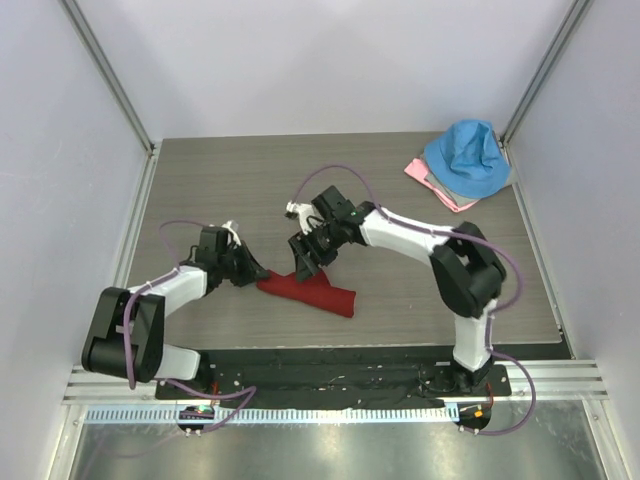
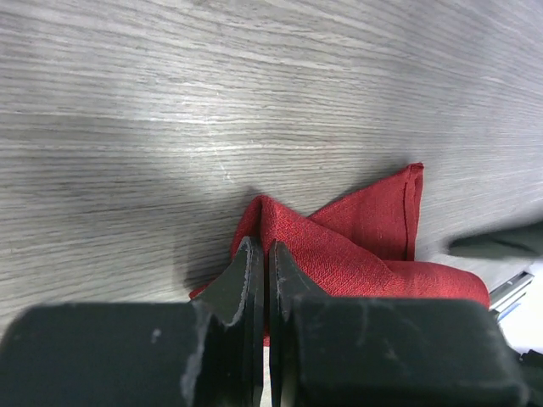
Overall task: Fold the napkin, place the utensils inside, and roll it up
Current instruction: Roll the napkin with the utensil
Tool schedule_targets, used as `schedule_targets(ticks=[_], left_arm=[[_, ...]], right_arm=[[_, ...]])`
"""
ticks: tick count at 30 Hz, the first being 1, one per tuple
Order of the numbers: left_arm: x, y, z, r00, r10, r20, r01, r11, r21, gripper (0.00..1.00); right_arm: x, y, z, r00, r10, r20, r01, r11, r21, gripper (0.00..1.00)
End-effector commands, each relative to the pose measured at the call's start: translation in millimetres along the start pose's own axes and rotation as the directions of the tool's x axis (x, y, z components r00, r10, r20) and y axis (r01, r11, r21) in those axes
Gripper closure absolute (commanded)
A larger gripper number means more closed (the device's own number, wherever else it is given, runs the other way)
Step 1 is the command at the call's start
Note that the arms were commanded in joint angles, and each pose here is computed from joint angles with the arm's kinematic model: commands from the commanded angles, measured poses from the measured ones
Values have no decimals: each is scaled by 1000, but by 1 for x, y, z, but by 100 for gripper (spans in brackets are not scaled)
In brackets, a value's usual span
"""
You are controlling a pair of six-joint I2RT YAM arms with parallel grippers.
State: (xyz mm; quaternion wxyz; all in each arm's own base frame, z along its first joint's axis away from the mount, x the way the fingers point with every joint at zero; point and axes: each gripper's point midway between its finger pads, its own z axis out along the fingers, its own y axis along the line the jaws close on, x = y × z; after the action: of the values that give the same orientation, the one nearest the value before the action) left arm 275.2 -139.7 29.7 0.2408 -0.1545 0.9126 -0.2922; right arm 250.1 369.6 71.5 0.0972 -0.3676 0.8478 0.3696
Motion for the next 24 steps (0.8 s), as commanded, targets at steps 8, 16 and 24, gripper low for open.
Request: schedule_targets(ticks=[8, 16, 24], left_arm=[[-4, -1, 0, 997, -29, -66, 25, 998, -64, 100], [-4, -4, 1, 997, -33, -75, 30, 998, -50, 100], [-9, -12, 1, 997, -23, -68, 21, 1000, -21, 100]], right_arm=[[-16, 21, -11, 786, -615, 52, 502, 686, 528, 28], [6, 0, 17, 779, -622, -81, 560, 631, 537, 28], [24, -5, 35, 782, -609, -132, 590, 654, 474, 32]])
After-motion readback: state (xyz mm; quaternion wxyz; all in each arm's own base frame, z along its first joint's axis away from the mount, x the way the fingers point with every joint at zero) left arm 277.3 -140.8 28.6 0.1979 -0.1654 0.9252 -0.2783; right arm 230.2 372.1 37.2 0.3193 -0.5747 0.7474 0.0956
